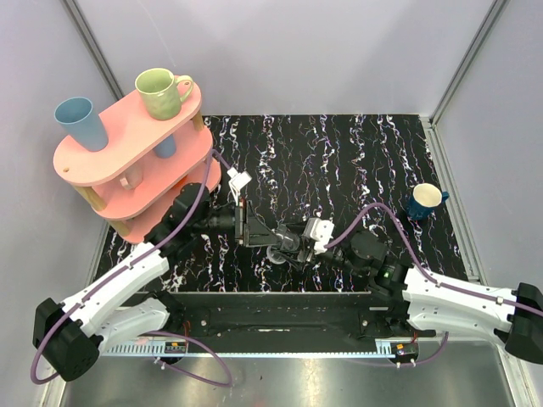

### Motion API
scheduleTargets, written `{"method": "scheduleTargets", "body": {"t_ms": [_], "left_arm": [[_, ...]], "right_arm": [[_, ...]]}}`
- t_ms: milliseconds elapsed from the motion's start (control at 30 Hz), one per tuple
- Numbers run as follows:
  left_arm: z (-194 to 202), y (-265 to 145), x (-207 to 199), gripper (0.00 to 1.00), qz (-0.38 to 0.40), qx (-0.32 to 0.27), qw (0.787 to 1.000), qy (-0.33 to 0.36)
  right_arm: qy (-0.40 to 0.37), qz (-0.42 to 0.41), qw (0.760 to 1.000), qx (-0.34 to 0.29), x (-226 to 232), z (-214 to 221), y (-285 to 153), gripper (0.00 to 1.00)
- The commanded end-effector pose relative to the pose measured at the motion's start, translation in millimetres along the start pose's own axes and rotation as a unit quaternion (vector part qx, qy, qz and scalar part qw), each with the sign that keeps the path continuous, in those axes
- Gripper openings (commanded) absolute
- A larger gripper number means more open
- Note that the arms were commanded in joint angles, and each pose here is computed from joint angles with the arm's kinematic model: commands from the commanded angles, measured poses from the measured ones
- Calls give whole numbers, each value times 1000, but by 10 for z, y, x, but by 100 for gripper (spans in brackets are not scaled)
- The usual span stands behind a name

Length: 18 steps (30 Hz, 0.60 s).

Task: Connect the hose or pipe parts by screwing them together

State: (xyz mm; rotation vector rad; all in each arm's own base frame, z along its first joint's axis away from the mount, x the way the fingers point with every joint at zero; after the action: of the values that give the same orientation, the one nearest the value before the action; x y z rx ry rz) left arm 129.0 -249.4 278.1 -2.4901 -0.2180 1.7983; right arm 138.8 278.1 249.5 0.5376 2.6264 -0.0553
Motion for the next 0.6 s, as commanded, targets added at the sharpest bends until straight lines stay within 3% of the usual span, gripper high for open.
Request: {"method": "scheduleTargets", "body": {"t_ms": [0,67,100,133,333,433,533,567], "left_arm": [[-77,-49,-16,72,-37,-25,998,40],[-108,-91,-28,80,-62,-34,996,45],[-127,-109,-23,90,-73,-36,995,64],[-181,-125,-83,91,-79,-43,993,77],[-470,-312,192,91,-255,-96,957,97],[-570,-387,474,88,-355,-93,927,84],[-736,-473,833,86,-462,-104,877,84],[-749,-466,908,85,-475,-94,871,85]], "right_arm": [[8,46,997,-56,-169,-285,-64,29],[12,57,997,-48,-181,-239,-120,28],[13,60,997,-44,-182,-217,-136,27],[15,68,997,-34,-188,-161,-158,27],[51,93,994,21,-180,37,-379,26],[83,103,991,18,-164,32,-542,26],[93,110,990,5,-148,38,-703,26],[92,117,989,-8,-170,-9,-774,26]]}}
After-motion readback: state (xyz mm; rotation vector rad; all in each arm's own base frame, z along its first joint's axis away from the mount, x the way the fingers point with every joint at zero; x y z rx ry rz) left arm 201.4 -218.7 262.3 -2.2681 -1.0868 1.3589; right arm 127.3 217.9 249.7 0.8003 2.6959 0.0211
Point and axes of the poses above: each gripper's point midway between its finger pads, its own y axis out along the fingers, its own x axis along the line the jaws close on, z = x × y, the point moved 4 cm from there along -y, back along the fingers, and after that the axes turned 15 degrees about -y, right-handed, at the moved point
